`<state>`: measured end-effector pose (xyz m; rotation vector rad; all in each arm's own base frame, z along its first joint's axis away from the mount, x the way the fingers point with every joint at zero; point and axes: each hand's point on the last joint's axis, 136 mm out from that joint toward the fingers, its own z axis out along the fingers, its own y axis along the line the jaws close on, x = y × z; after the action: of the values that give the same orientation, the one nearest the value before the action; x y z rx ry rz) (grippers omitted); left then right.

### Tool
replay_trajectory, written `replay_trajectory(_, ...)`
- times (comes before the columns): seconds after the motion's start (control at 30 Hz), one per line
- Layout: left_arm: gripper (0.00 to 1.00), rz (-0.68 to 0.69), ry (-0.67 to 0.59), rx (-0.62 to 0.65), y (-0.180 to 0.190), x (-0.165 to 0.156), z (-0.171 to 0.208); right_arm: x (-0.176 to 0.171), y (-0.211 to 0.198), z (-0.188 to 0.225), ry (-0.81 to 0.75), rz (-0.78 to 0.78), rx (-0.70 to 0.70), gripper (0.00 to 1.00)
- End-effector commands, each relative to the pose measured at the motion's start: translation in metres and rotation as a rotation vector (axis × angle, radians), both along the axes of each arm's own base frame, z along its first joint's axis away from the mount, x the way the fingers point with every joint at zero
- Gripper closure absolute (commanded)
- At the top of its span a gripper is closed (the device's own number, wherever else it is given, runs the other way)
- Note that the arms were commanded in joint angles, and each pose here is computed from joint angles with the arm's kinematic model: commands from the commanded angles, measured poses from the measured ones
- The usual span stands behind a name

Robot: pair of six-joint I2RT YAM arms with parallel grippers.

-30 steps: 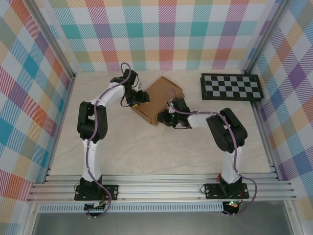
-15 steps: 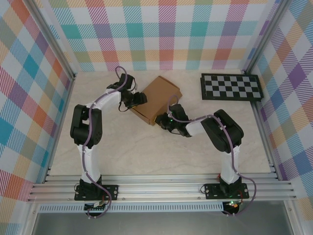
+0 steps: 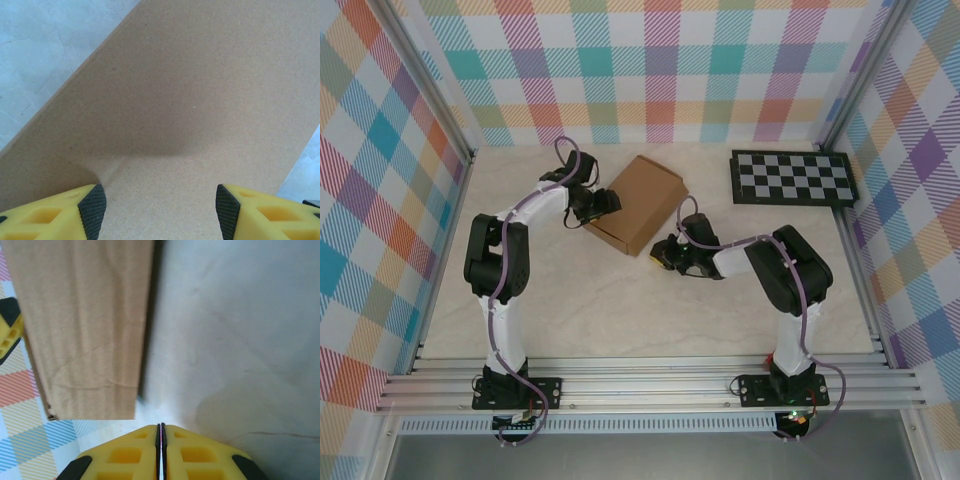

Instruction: Fold the paper box

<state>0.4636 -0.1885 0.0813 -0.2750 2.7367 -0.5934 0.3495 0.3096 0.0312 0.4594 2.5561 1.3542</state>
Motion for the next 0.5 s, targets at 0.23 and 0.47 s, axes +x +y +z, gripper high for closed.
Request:
replay_trajectory(0.23, 0.35, 0.023, 0.296, 0.082, 0.007, -0.063, -0.058, 0.022, 0.073, 0.017, -0.009, 0.018, 0.123, 0.89)
replay_trajectory(0.47, 0.35, 0.014, 0.281, 0.083, 0.006, -0.059, -0.049, 0.019, 0.053, 0.02, -0.032, -0.031, 0.082, 0.88)
